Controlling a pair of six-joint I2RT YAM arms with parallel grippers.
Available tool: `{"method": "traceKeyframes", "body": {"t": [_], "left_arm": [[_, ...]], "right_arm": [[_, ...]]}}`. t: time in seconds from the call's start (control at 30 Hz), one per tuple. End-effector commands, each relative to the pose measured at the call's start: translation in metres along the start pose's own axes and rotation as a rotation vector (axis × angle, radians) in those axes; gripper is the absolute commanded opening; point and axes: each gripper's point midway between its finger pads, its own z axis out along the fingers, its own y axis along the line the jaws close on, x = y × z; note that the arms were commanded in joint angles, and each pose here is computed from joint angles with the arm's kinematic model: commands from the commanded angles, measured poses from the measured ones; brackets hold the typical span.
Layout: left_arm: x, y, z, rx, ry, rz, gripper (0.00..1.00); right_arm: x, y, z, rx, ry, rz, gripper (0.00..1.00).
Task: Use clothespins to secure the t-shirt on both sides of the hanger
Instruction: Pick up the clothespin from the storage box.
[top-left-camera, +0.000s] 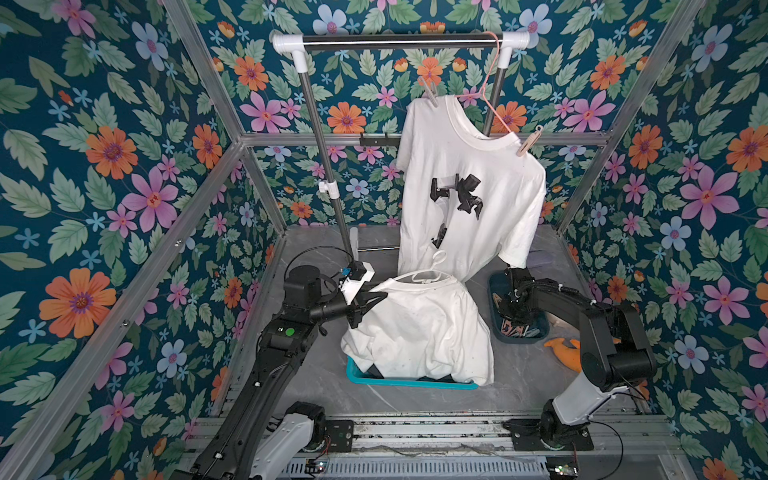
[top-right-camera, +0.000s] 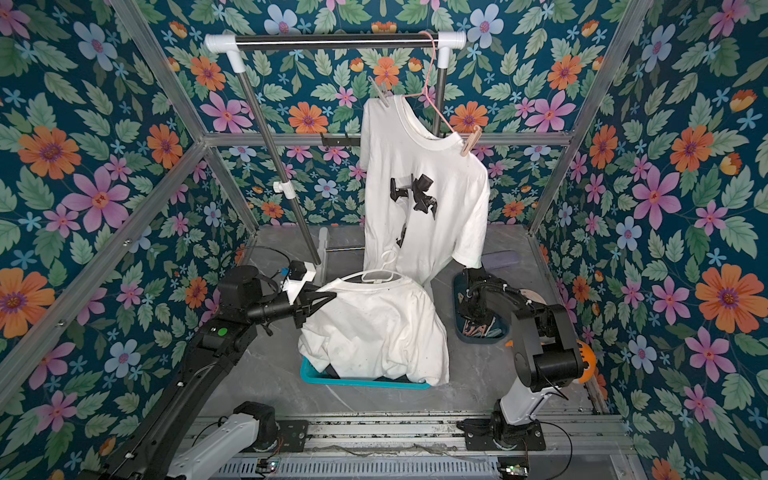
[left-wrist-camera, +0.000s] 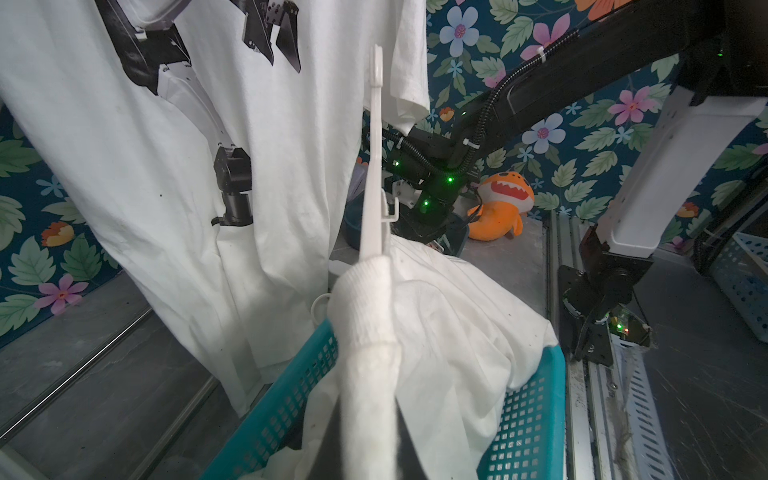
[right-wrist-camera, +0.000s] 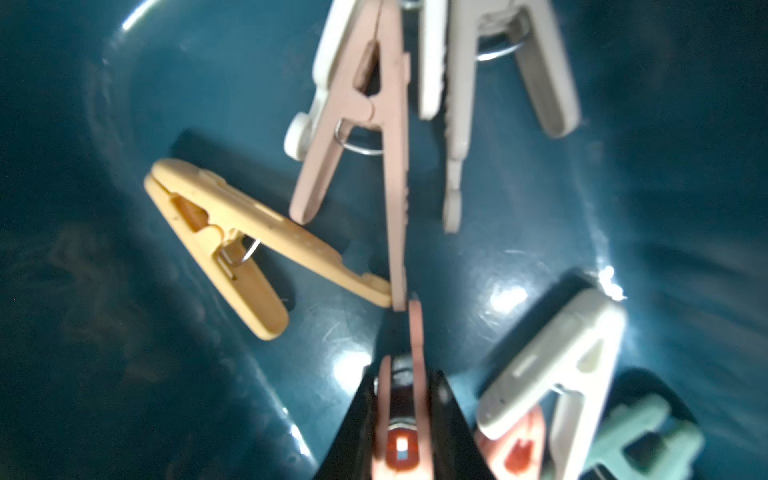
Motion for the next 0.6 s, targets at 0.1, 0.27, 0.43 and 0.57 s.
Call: {"method": "traceKeyframes", "body": {"t": [0.1, 0.27, 0.43, 0.57], "left_arm": [[-0.012, 0.001, -0.001, 0.001, -0.037, 0.032, 0.00], [-0.011, 0.000, 0.000, 0.010, -0.037, 0.028, 0.00], [-0.013, -0.001, 0.000, 0.015, -0.041, 0.030, 0.00], [-0.012, -0.002, 0.001, 0.030, -0.041, 0.025, 0.00]], "right_arm": [[-0.015, -0.008, -0.017, 0.025, -0.100, 0.012, 0.21], [-0.021, -0.010, -0.028, 0.010, -0.162, 0.012, 0.21], [-0.026, -0.014, -0.038, 0.017, -0.209, 0.000, 0.20], [-0.029, -0.015, -0.050, -0.001, -0.257, -0.007, 0.19]]}}
